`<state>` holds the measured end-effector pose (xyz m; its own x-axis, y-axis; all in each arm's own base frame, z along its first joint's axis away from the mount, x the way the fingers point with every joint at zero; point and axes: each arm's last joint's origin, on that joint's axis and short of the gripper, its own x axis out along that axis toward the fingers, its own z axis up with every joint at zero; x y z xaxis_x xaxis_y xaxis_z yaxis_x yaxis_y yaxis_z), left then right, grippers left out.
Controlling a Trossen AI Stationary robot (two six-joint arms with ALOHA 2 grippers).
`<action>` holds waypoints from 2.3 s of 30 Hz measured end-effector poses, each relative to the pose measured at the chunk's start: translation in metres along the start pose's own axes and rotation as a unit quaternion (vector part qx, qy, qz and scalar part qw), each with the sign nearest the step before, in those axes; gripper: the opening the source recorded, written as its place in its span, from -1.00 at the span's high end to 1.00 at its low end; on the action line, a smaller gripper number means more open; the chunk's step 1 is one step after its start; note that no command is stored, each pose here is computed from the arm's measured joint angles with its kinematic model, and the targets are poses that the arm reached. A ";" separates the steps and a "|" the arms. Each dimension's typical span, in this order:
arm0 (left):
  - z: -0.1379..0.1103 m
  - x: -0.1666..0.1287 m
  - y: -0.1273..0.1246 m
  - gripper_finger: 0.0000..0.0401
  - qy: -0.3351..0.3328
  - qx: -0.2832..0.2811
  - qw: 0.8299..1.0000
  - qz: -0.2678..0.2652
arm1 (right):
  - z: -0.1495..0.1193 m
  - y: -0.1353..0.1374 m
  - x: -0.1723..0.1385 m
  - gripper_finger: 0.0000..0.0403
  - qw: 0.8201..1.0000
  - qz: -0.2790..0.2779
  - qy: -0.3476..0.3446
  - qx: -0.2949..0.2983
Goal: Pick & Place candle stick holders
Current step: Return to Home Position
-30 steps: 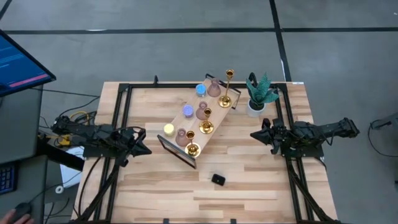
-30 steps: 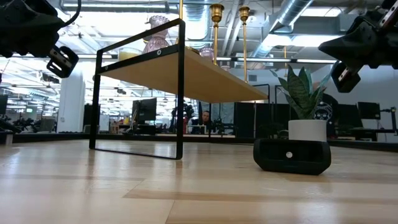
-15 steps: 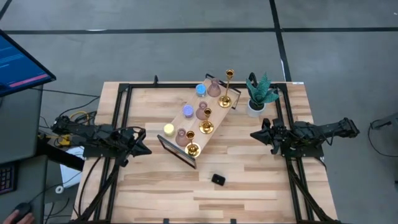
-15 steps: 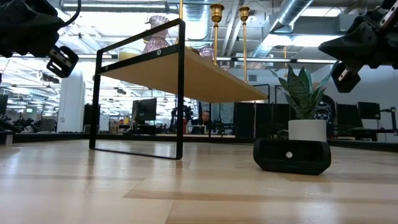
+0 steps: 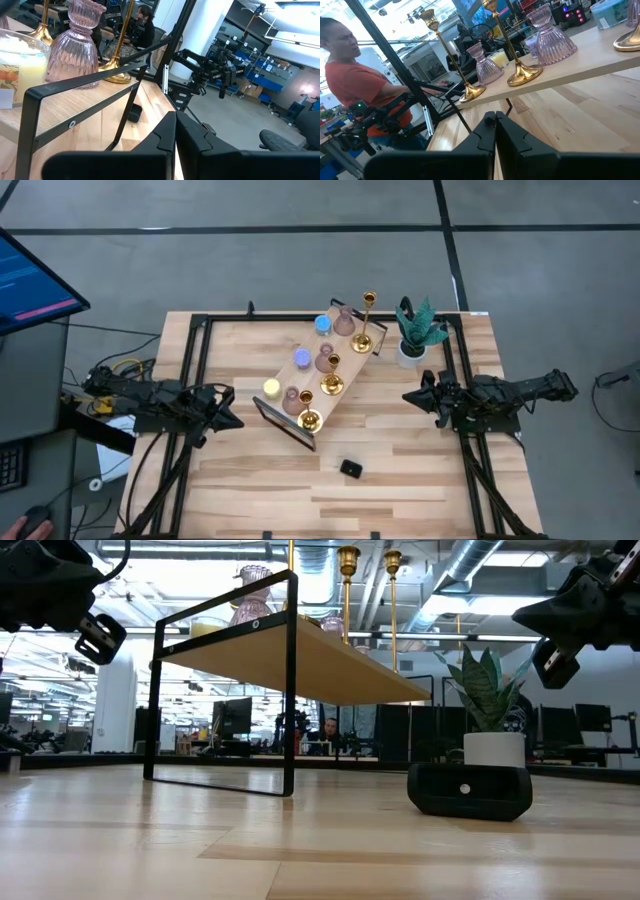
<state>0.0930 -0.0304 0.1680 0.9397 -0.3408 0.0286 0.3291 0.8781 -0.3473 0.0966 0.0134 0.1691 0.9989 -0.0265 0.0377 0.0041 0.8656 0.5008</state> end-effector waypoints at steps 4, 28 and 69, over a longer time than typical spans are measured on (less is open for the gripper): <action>0.000 0.000 0.000 0.96 0.000 0.000 1.000 0.000 | 0.000 0.000 0.000 1.00 1.000 0.000 0.000 0.000; 0.001 0.000 0.000 0.95 -0.007 0.000 1.000 -0.003 | 0.000 0.000 0.000 1.00 1.000 0.000 0.000 0.000; 0.001 0.000 -0.001 0.95 -0.007 0.000 1.000 -0.003 | 0.000 0.000 0.000 1.00 1.000 0.000 0.000 0.000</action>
<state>0.0929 -0.0304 0.1694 0.9390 -0.3412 0.0432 0.3345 0.8764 -0.3464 0.0966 0.0134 0.1691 0.9990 -0.0263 0.0375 0.0040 0.8656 0.5007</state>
